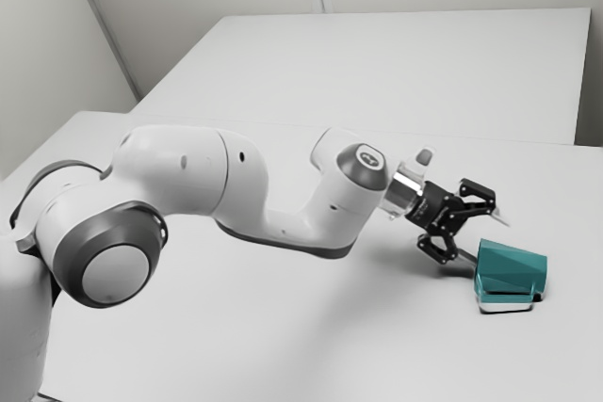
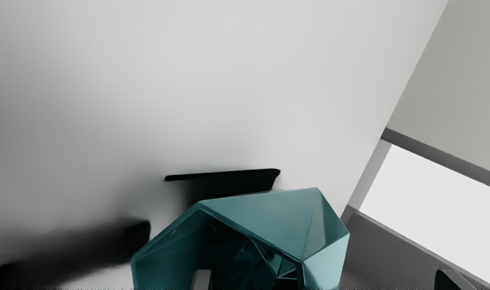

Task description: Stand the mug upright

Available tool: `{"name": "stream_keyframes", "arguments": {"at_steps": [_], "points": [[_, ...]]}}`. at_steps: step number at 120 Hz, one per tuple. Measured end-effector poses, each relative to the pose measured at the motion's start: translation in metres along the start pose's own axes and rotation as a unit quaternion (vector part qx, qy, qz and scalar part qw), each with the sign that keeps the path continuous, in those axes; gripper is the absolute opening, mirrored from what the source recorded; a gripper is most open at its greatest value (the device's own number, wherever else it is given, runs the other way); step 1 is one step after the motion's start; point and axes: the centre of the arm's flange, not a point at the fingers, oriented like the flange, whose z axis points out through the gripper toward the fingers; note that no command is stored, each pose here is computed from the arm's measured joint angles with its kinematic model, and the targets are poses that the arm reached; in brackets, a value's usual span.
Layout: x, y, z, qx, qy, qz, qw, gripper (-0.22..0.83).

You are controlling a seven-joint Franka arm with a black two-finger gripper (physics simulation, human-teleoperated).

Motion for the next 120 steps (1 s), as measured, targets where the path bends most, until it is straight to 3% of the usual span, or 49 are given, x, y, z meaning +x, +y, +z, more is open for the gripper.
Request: {"name": "stream_keyframes", "arguments": {"at_steps": [32,52,66,88,111,120], "points": [[-0.013,0.009,0.029,-0.013,-0.017,0.000,1.000,0.61],[-0.013,0.013,0.025,-0.009,-0.014,0.008,1.000,0.19],[-0.012,0.022,0.022,-0.007,-0.011,0.022,1.000,0.01],[-0.011,0.031,0.020,-0.003,-0.008,0.038,0.999,-0.11],[-0.011,0.034,0.018,0.001,-0.004,0.044,0.999,-0.15],[-0.016,0.054,0.006,0.012,0.004,0.077,0.997,-0.15]]}}
